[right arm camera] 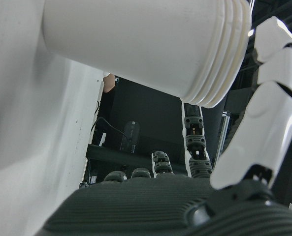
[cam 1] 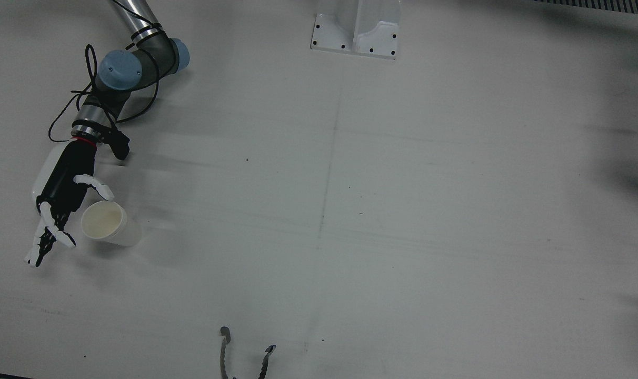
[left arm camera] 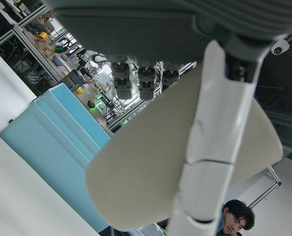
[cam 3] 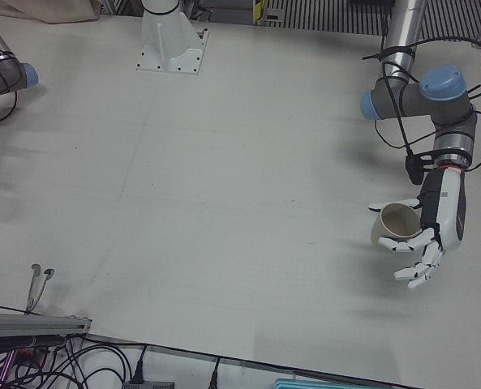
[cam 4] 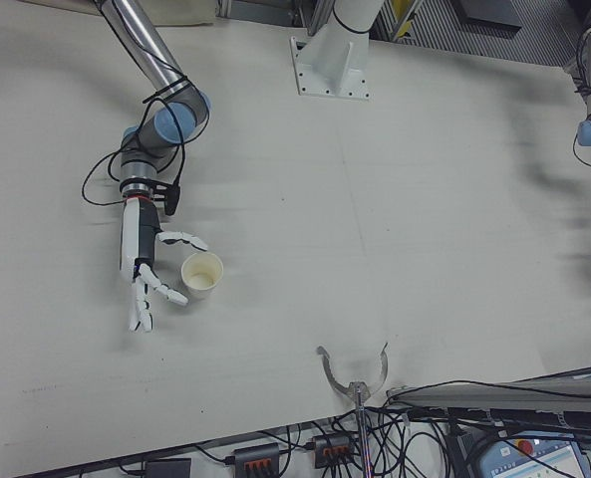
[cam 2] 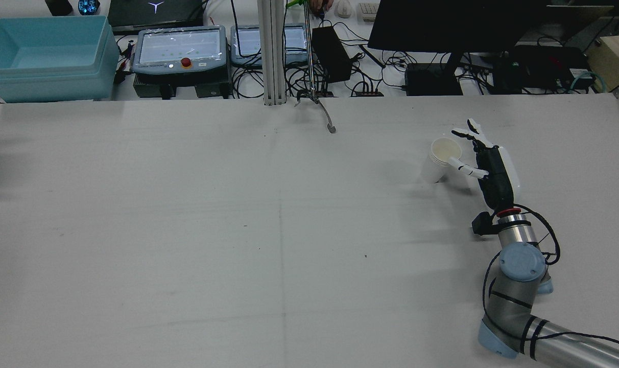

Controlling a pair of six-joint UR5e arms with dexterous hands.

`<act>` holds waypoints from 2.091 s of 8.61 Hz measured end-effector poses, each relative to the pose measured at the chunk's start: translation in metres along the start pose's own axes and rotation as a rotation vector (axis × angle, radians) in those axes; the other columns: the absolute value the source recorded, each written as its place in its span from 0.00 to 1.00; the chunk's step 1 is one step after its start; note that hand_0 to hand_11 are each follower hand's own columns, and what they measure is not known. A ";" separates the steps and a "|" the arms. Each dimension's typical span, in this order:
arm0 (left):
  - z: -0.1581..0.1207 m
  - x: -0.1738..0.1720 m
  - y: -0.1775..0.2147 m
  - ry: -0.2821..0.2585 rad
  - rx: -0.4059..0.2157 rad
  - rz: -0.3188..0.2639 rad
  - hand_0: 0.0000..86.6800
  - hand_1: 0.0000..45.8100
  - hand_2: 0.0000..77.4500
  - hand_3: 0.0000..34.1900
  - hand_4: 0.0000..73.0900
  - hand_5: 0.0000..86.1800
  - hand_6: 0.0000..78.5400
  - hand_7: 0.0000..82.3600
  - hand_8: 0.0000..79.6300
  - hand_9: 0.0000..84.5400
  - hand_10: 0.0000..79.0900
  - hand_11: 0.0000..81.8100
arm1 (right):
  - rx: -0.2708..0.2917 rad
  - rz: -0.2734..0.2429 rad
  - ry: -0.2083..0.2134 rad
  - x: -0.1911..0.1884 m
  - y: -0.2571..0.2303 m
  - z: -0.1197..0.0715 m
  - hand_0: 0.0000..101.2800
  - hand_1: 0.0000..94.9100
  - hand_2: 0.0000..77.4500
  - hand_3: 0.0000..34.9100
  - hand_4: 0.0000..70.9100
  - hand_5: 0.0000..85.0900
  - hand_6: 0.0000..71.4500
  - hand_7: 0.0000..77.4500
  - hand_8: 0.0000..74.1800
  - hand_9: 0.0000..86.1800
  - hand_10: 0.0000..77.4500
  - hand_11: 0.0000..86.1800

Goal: Pour water

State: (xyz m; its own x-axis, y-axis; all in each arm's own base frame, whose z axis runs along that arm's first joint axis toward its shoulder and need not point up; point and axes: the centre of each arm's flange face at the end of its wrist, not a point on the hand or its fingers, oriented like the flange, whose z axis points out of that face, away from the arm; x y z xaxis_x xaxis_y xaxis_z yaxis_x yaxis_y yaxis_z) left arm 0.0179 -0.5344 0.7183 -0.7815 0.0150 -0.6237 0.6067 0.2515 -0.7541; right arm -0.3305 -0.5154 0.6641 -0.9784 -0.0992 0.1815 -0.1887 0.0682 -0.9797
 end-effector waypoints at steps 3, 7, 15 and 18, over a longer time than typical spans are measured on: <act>0.001 0.001 0.001 0.001 -0.001 -0.003 0.92 0.45 0.02 0.00 0.69 0.39 0.16 0.36 0.14 0.21 0.13 0.22 | 0.003 -0.008 0.001 0.013 0.004 0.007 0.45 0.12 0.25 0.00 0.27 0.21 0.07 0.13 0.01 0.01 0.00 0.01; 0.002 0.000 0.001 0.002 -0.002 -0.002 0.92 0.46 0.02 0.00 0.69 0.40 0.17 0.36 0.15 0.21 0.14 0.23 | 0.000 -0.009 0.014 0.026 0.010 0.008 0.45 0.14 0.24 0.00 0.25 0.19 0.07 0.12 0.01 0.01 0.00 0.01; 0.001 0.004 -0.001 0.008 0.003 -0.001 0.92 0.48 0.02 0.00 0.67 0.40 0.17 0.36 0.15 0.21 0.14 0.22 | -0.006 0.000 0.019 0.033 0.019 0.009 0.45 0.13 0.27 0.00 0.32 0.22 0.09 0.15 0.01 0.01 0.00 0.01; 0.001 0.005 -0.001 0.007 0.001 -0.003 0.92 0.46 0.02 0.00 0.67 0.40 0.17 0.36 0.15 0.21 0.14 0.23 | -0.007 0.001 0.017 0.034 0.021 0.010 0.47 0.15 0.29 0.00 0.32 0.21 0.11 0.18 0.01 0.01 0.00 0.01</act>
State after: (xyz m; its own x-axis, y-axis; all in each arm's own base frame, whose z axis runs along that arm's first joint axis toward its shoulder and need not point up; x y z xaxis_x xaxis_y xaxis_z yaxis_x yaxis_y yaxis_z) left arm 0.0132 -0.5357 0.7156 -0.7843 0.0214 -0.6200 0.6045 0.2505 -0.7562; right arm -0.3666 -0.5271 0.6486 -0.9799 -0.0818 0.1821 -0.1883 0.0750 -0.9792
